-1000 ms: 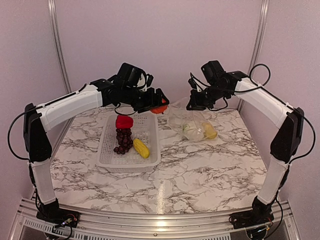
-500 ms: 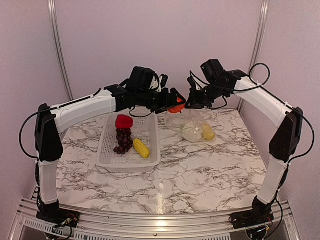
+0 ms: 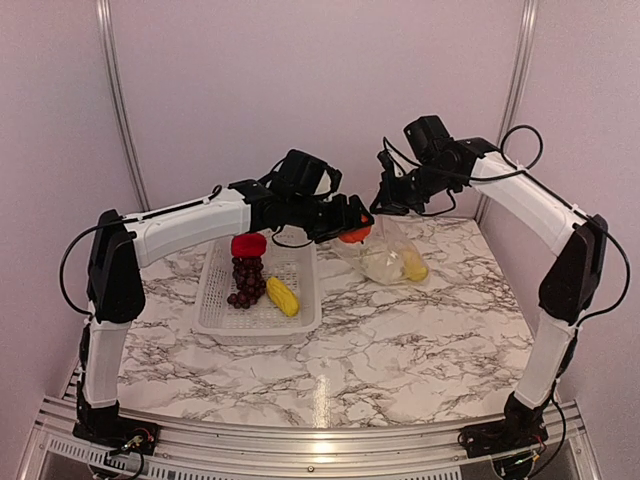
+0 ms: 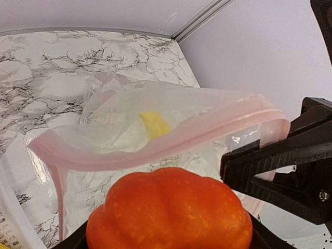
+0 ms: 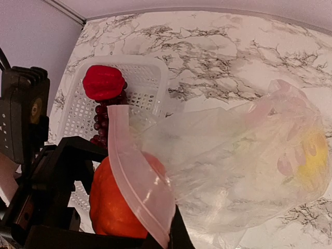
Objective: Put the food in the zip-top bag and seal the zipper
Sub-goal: Place the fake vegetable in the zipper food storage bag.
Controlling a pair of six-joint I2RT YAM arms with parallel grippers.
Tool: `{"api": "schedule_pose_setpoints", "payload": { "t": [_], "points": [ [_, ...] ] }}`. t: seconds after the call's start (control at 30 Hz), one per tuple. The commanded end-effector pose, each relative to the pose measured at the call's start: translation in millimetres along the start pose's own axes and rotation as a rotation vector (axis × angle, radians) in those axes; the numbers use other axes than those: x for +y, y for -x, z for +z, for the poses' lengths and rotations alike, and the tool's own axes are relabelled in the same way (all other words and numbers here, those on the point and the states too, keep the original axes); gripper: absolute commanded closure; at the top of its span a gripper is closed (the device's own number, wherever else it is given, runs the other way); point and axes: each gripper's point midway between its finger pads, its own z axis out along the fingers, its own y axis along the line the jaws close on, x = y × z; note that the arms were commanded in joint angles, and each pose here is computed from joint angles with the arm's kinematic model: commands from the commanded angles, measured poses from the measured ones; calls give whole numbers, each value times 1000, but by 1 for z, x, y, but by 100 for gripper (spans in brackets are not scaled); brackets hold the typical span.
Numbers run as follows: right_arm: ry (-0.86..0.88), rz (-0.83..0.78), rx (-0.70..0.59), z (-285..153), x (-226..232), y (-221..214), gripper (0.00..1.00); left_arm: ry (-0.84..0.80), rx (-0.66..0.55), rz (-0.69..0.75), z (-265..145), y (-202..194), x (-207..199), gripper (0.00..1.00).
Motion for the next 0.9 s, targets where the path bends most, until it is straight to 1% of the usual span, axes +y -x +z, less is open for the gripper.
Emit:
{"api": "schedule_pose_setpoints", "payload": {
  "t": [0.0,0.1,0.23,0.27,0.3,0.33,0.43,0.6,0.73,0.8,0.87],
  "points": [
    [81,9,-79,-32,26,21,100,107,16,-31,12,-7,22,70],
    [107,21,-79,-33,31,21,100,134,10,-30,16,-6,27,62],
    [127,34,-70,-31,34,18,100,108,6,-36,24,-3,24,36],
    [129,35,-69,-31,34,18,100,79,3,-34,24,-2,17,25],
    [128,36,-69,-31,34,18,100,49,-9,-27,23,3,9,7],
    [128,36,-73,-32,34,19,100,33,-21,-17,19,8,4,1],
    [121,43,-77,-34,31,20,100,2,-70,31,1,26,-14,1],
    [117,68,-103,-43,21,27,100,-57,-137,64,-32,52,-39,1],
    [112,70,-111,-47,16,28,100,-123,-228,108,-69,78,-70,1],
    [109,70,-112,-47,14,27,100,-125,-266,116,-84,86,-77,1],
    [114,73,-113,-46,14,25,100,-107,-281,116,-94,88,-75,1]
  ]
}}
